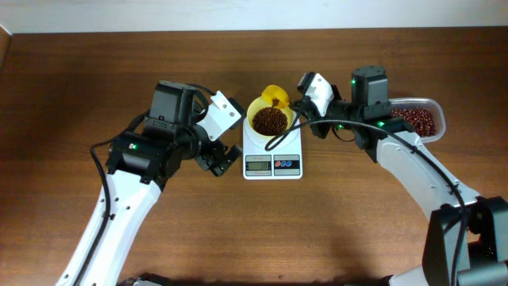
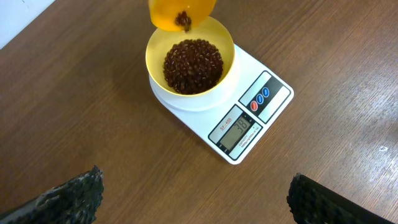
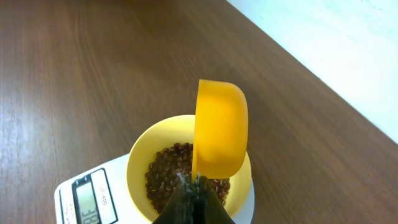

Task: Scoop item into bowl and weigh 50g on scale
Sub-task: 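Move the empty scoop with the right gripper back to the tub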

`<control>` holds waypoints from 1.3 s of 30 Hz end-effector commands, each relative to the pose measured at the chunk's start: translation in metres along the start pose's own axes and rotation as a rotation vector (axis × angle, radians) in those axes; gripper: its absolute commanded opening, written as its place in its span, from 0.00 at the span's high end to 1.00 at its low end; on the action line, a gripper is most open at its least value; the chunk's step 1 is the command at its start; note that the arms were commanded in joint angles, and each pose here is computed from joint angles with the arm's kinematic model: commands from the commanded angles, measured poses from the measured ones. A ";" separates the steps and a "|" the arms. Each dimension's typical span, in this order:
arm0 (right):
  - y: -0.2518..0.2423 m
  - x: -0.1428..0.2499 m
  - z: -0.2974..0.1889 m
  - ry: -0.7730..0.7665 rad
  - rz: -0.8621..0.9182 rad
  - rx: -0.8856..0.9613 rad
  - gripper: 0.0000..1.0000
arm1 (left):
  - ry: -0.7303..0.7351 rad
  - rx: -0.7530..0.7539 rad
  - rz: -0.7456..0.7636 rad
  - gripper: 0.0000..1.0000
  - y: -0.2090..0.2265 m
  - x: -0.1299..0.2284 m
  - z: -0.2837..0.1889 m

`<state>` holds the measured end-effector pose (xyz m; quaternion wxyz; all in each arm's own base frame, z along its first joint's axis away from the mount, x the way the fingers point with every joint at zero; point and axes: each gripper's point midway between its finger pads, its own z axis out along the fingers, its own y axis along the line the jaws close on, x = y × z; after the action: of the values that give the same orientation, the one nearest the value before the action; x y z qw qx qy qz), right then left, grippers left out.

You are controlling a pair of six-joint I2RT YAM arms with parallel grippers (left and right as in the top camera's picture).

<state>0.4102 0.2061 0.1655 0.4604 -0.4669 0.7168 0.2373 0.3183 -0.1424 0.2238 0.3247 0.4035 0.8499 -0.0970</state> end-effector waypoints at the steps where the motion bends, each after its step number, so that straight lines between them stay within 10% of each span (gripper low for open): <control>1: 0.009 -0.011 0.005 0.005 -0.136 0.013 0.96 | -0.027 -0.019 0.020 0.01 0.004 -0.008 -0.009; 14: -0.016 -0.026 -0.005 -0.030 -0.095 0.124 0.96 | -0.026 -0.020 0.020 0.01 0.004 -0.008 -0.009; 21: -0.106 0.009 -0.103 -0.210 0.879 0.288 0.96 | -0.027 -0.019 0.020 0.01 0.004 -0.008 -0.009; 26: -0.084 0.027 -0.124 -0.193 1.035 0.100 0.96 | -0.027 -0.019 0.020 0.01 0.004 -0.008 -0.009; 35: -0.097 0.051 -0.256 0.156 0.750 0.963 0.96 | -0.027 -0.019 0.020 0.01 0.004 -0.008 -0.009; 39: -0.092 0.078 -0.277 0.353 0.673 1.065 0.96 | -0.027 -0.019 0.020 0.01 0.004 -0.008 -0.009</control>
<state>0.3606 -0.0571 0.2427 0.4316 0.0387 0.9010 -0.0215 0.3189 -0.1425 0.2253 0.3267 0.4036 0.8492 -0.0964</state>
